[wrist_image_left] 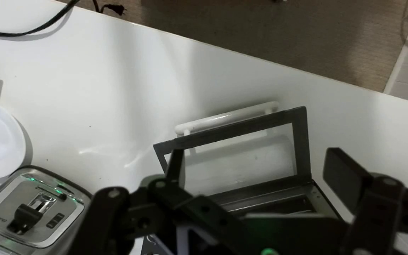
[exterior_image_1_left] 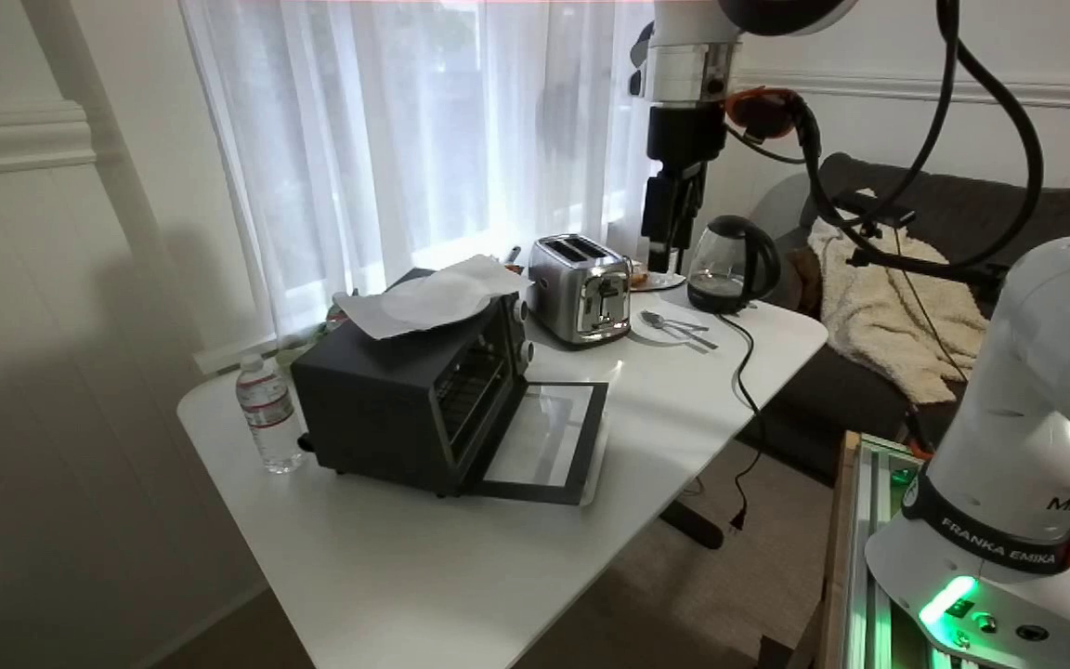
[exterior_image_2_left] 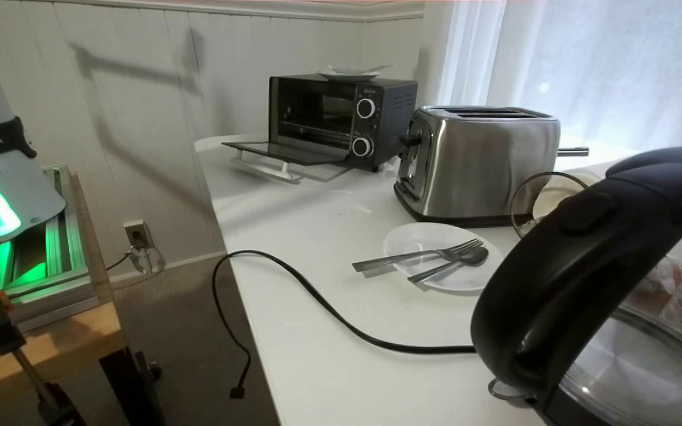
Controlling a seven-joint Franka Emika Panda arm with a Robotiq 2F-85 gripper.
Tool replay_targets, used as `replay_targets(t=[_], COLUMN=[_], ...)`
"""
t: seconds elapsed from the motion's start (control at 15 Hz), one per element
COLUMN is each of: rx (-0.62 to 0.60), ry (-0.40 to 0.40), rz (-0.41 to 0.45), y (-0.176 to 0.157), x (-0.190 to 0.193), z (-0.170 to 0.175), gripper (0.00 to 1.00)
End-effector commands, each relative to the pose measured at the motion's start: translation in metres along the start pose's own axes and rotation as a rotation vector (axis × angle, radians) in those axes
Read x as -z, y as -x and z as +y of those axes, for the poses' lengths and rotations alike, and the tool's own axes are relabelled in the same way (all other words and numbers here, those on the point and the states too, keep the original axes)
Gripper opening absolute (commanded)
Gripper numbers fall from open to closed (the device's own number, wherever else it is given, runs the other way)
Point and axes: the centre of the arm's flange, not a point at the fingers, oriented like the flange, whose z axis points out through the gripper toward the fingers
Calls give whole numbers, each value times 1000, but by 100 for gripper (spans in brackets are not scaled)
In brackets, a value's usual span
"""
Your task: Close the door to the oven
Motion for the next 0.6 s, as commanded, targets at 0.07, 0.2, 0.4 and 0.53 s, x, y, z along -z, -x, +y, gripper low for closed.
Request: replay_targets(t=[0.07,0.2,0.4,0.53], rx=[0,0,0,-20], ry=[0,0,-28,-62], rz=[0,-1,-9,-9], y=[0,0,-7,-14], x=[0,0,-2,-9], z=[0,0,7,22], gripper=[100,100,100,100])
